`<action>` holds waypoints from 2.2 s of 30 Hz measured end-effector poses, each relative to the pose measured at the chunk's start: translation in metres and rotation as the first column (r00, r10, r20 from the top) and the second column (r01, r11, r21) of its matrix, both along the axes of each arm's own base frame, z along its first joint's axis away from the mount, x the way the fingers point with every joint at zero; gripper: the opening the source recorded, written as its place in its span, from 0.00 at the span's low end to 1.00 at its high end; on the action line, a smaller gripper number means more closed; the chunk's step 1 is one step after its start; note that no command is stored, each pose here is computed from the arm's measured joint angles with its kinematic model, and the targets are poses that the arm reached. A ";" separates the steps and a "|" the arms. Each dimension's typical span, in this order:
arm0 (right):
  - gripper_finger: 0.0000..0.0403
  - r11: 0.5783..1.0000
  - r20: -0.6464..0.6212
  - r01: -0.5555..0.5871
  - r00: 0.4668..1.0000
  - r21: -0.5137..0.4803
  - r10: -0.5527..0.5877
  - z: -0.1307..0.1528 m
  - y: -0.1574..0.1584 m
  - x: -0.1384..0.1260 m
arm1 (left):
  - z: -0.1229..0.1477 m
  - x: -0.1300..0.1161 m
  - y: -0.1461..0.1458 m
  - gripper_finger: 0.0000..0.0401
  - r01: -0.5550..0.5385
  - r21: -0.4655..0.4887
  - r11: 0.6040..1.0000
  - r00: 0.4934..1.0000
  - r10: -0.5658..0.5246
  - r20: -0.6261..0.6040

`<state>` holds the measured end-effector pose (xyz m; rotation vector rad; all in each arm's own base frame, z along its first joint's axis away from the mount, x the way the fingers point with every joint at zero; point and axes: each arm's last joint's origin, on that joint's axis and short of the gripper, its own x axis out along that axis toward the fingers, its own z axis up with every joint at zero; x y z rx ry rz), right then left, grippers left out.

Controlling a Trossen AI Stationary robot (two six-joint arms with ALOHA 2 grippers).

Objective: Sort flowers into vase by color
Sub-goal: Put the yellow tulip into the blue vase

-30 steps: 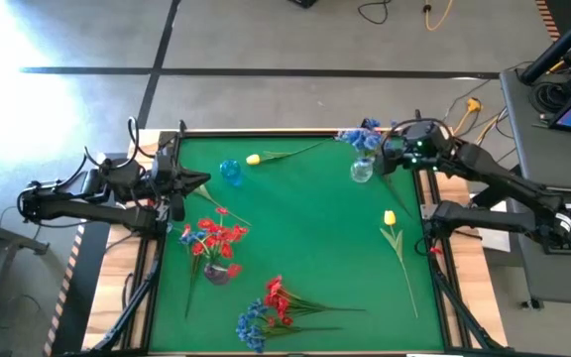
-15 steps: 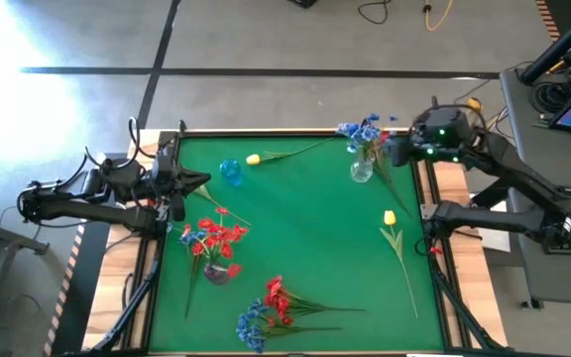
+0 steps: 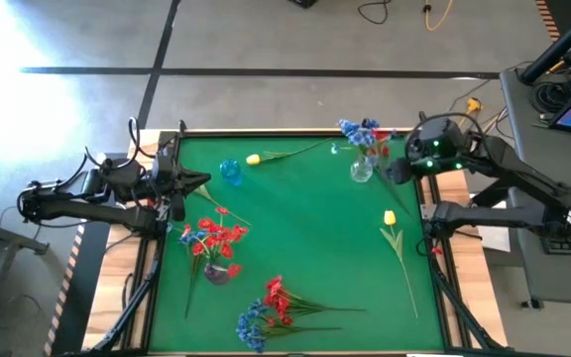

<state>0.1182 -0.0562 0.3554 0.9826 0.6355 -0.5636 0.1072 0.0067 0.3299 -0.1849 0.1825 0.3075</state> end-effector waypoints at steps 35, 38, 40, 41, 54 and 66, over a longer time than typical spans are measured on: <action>0.73 0.962 -0.641 -0.006 0.744 0.272 0.186 -0.109 0.052 0.046 | 0.000 0.001 0.000 0.00 0.000 0.000 1.000 1.000 0.000 -0.005; 0.73 0.961 -0.684 0.047 0.711 0.274 0.160 -0.123 0.055 0.042 | 0.000 0.001 0.000 0.00 0.000 0.000 1.000 1.000 0.000 -0.005; 0.72 0.959 -0.715 0.086 0.685 0.269 0.139 -0.133 0.057 0.039 | 0.000 0.001 0.000 0.00 0.000 0.000 1.000 1.000 0.000 -0.004; 0.72 0.959 -0.723 0.093 0.677 0.268 0.137 -0.137 0.057 0.039 | 0.000 0.001 0.000 0.00 0.000 0.000 1.000 1.000 0.000 -0.004; 0.67 0.966 -0.737 0.072 0.661 0.248 0.140 -0.184 0.061 0.054 | 0.000 0.001 0.000 0.00 0.000 0.000 1.000 1.000 0.000 -0.002; 0.57 0.980 -0.802 0.060 0.586 0.189 0.119 -0.198 0.060 0.056 | -0.001 0.002 0.000 0.00 0.002 0.007 1.000 1.000 -0.002 -0.009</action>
